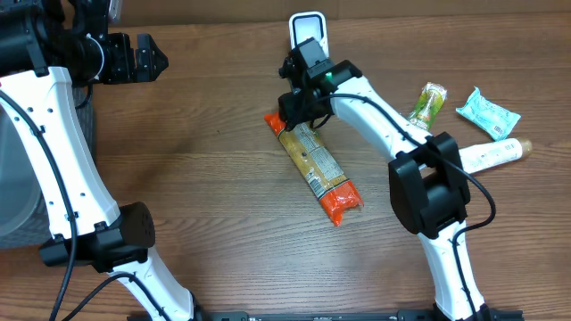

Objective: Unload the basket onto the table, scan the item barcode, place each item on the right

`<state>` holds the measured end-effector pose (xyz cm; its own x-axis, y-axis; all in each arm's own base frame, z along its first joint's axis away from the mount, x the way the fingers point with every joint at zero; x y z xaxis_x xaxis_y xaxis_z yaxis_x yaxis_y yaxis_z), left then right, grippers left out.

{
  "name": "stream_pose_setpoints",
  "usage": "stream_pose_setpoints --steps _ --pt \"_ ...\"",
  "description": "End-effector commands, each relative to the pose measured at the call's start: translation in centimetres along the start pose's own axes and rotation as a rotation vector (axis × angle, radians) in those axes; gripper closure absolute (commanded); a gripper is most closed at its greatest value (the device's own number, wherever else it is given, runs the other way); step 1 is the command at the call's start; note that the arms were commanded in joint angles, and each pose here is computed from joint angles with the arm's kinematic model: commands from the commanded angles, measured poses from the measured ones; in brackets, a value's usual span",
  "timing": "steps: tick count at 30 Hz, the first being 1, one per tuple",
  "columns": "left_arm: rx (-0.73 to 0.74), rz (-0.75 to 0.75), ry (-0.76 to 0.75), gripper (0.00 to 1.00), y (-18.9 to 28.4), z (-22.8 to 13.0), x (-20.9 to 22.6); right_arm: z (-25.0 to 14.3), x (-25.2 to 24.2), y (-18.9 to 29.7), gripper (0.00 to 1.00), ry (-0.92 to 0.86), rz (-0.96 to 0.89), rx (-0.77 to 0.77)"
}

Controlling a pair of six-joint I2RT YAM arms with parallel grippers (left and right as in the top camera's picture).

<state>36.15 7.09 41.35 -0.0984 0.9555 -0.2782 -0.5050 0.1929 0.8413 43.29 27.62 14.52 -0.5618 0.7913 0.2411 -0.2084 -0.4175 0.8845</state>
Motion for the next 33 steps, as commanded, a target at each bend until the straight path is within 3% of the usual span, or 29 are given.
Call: stream_pose_setpoints --steps 1,10,15,21,29,33 --pt "0.011 -0.017 -0.006 0.00 -0.5 0.1 -0.2 -1.0 2.3 -2.0 0.53 0.016 0.018 0.051" --pt "0.010 -0.017 -0.006 0.00 -0.5 0.1 -0.2 -2.7 7.1 -4.0 0.46 0.100 0.053 0.132" --pt "0.010 -0.017 -0.006 0.01 -0.5 0.1 -0.2 -3.4 8.5 -1.9 0.44 0.077 0.109 0.256" --pt "0.010 -0.017 -0.006 0.00 -0.5 0.1 -0.2 -6.9 7.3 -0.5 0.34 0.012 0.027 0.514" --pt "0.010 -0.017 -0.006 0.00 -0.5 0.1 -0.2 -11.2 6.0 -1.4 0.35 -0.031 -0.037 0.723" --pt "0.010 -0.017 -0.006 0.00 -0.5 0.1 -0.2 -11.7 4.1 -0.9 0.32 0.003 -0.213 0.765"
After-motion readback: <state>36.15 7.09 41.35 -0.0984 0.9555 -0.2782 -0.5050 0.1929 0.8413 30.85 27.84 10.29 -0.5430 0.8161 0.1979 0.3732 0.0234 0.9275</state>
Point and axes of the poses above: each gripper's point midway between its finger pads, its own y axis back along the fingers, its own x axis along the line the jaws close on, z = x × y, the point moved 10 cm from there along y, back along the fingers, and after that the axes turned 9 degrees about y, right-handed, at the moved point
